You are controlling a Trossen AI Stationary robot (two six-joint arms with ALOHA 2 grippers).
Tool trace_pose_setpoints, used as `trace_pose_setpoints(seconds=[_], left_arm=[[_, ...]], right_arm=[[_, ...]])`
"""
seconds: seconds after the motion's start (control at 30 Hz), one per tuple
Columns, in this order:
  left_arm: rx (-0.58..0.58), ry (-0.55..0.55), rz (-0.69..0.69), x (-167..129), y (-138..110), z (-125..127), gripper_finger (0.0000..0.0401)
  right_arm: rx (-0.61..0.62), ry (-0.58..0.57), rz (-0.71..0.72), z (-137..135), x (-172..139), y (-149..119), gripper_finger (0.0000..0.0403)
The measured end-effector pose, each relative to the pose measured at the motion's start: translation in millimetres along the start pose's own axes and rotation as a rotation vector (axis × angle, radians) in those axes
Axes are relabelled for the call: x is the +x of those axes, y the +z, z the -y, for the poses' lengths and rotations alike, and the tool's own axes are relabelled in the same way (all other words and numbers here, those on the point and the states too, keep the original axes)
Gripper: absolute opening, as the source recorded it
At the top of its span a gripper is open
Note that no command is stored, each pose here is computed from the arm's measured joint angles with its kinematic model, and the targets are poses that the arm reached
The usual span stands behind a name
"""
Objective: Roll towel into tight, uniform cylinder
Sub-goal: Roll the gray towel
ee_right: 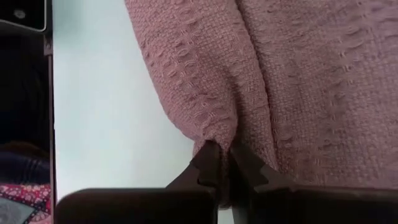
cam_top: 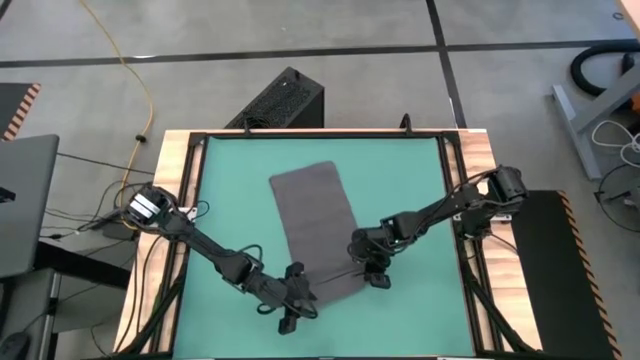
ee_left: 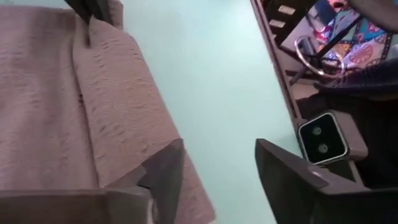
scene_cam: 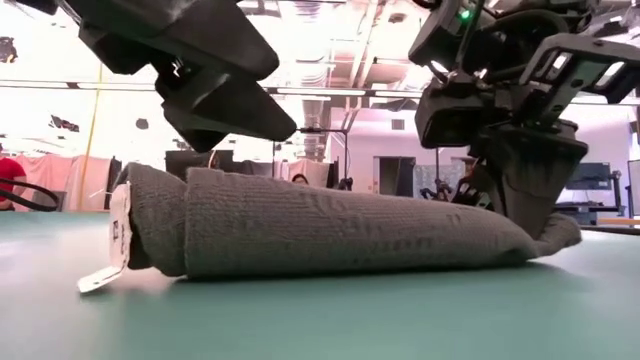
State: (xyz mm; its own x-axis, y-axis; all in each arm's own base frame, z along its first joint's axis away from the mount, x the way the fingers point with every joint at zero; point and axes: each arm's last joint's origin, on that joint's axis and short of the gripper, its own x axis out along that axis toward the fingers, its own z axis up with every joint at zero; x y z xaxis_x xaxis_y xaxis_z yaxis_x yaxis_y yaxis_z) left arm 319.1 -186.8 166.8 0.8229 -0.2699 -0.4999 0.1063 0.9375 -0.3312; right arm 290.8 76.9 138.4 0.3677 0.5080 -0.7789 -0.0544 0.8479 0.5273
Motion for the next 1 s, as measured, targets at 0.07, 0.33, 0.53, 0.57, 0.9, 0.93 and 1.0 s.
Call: trace_pose_setpoints(seconds=[0.07, 0.33, 0.53, 0.57, 0.9, 0.93, 1.0], left_arm=[[0.01, 0.021, -0.023, 0.5, 2.1, 1.0, 0.0208], [0.074, 0.172, -0.111, -1.9, 20.4, 9.0, 0.0268], [0.102, 0.206, -0.162, 17.3, 4.9, 12.8, 0.0271], [0.109, 0.216, -0.181, 22.6, 2.1, 12.8, 0.0271], [0.093, 0.394, -0.383, 40.4, -3.3, 5.9, 0.026], [0.091, 0.401, -0.39, 42.0, -5.1, 5.3, 0.0253], [0.074, 0.419, -0.411, 41.9, -7.6, 3.5, 0.0228]], right_arm=[[0.004, -0.002, 0.002, 0.9, -0.5, 0.5, 0.0032], [0.022, 0.003, 0.003, 0.6, -0.8, 0.9, 0.0032], [0.054, 0.007, 0.01, 1.2, -1.5, 2.1, 0.0031], [0.055, 0.01, 0.013, 1.6, -1.8, 2.6, 0.0031], [0.112, 0.021, 0.015, 2.8, -3.0, 3.9, 0.0032], [0.12, 0.021, 0.015, 2.7, -3.1, 3.9, 0.0032], [0.133, 0.025, 0.012, 2.0, -2.8, 3.6, 0.0032]])
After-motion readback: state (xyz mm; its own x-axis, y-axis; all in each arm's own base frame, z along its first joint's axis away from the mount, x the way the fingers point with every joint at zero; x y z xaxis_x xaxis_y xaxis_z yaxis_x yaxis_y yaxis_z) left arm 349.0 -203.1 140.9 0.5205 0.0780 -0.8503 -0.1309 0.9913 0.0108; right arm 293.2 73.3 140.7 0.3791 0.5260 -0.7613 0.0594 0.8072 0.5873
